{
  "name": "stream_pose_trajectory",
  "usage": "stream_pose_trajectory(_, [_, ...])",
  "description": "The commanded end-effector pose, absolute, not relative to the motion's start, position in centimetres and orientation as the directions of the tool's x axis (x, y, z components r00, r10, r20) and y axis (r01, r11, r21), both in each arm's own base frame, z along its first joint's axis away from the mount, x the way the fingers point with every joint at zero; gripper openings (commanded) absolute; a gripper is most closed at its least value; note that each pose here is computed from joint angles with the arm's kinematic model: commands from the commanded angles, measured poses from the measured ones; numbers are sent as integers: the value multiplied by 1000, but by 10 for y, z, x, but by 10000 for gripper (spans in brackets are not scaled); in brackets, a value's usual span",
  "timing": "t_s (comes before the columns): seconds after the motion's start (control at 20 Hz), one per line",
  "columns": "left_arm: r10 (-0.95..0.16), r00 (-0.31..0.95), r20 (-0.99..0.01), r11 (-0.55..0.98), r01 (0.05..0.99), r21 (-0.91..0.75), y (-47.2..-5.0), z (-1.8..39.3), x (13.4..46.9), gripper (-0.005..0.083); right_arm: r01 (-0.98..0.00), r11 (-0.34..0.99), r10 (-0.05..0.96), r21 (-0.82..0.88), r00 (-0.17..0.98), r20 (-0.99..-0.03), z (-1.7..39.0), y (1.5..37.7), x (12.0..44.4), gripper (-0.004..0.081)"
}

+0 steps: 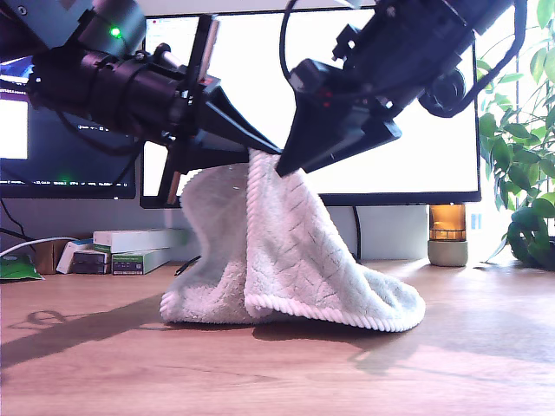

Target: Fold the tea towel to a neat square and place it to the right

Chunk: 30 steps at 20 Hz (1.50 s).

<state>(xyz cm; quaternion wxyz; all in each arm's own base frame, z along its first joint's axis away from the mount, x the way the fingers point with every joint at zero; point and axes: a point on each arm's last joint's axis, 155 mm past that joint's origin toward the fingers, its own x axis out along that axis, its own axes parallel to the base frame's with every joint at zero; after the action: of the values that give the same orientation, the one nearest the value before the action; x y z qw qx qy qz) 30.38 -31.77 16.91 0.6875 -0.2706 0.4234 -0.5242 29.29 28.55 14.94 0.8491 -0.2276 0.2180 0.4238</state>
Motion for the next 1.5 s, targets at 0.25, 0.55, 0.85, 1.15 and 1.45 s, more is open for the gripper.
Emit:
stream_pose_trajectory(0.25, [-968, -32, -247, 195, 519, -832, -323, 175, 283, -22, -826, 503, 632, -254, 552, -544, 156, 283, 299, 390])
stream_pose_trajectory(0.55, [-970, -43, -238, 180, 532, -827, -323, 177, 281, -22, -859, 461, 687, -223, 505, -523, 161, 292, 292, -9])
stream_pose_trajectory(0.85, [-970, -27, -242, 189, 544, -817, -320, 176, 286, 173, -859, 462, 692, -222, 505, -516, 163, 292, 293, -11])
stream_pose_trajectory(1.15, [-974, -40, -222, 157, 584, -796, -314, 180, 286, 333, -850, 475, 680, -229, 520, -517, 163, 289, 296, -11])
stream_pose_trajectory(1.45, [-966, 51, -252, 219, 677, -703, -291, 190, 300, 322, -849, 477, 679, -228, 520, -518, 163, 289, 297, -11])
